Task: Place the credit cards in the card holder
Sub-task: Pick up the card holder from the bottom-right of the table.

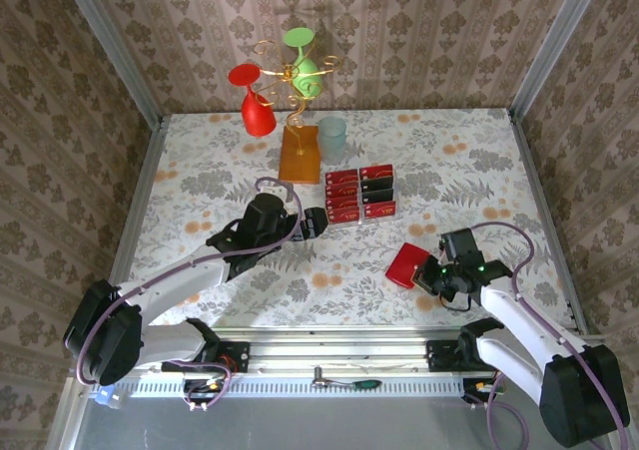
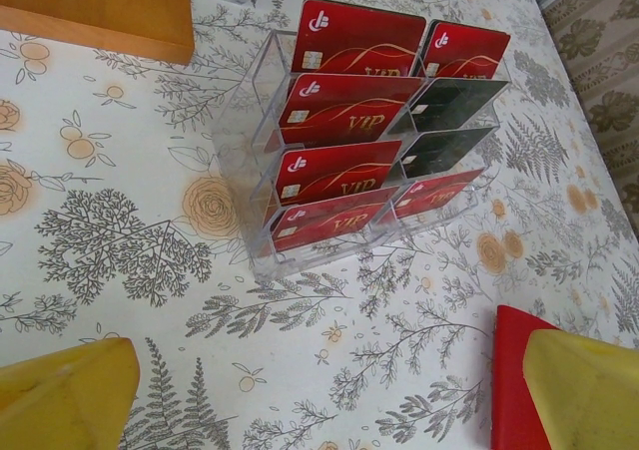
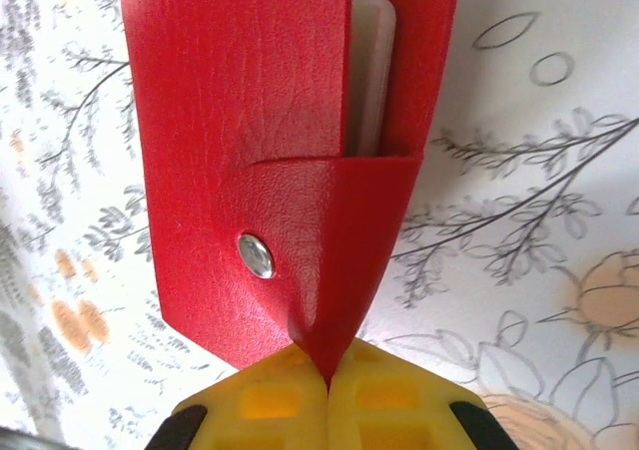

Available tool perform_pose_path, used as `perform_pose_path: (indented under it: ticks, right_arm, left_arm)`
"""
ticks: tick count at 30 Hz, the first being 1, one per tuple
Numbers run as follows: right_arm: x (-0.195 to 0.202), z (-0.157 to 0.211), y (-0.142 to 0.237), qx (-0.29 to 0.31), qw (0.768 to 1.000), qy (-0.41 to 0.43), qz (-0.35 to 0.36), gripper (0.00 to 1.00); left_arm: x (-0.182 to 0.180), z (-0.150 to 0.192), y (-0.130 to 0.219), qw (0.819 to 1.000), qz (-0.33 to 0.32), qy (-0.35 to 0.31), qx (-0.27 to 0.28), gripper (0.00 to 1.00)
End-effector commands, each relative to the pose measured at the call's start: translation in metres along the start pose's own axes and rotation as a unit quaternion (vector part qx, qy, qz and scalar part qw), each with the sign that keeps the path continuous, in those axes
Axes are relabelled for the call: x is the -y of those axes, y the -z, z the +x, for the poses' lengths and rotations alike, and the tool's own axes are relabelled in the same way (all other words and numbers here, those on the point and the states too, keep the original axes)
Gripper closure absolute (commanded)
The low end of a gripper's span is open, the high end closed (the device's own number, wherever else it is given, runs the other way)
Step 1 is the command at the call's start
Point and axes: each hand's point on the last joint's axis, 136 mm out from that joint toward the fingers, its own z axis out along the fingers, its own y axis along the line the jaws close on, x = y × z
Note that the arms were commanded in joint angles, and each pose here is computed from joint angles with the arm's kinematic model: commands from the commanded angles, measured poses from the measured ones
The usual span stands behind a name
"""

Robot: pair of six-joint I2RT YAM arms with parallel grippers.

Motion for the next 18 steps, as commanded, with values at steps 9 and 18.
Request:
perform_pose_path:
  ticks: [9, 18]
  right_arm:
    - [-0.138, 0.001, 0.041, -0.041, 0.975, 0.114, -0.189, 1.00]
    - [-0.231, 0.023, 0.038, -0.082, 0.946, 0.216, -0.227, 1.00]
  left_arm:
    - [0.003, -0.003, 0.005, 0.998, 0.030, 0.056, 0.004, 0.00]
    - [0.019, -0.027, 0.019, 0.987, 0.107, 0.111, 0.044, 0.00]
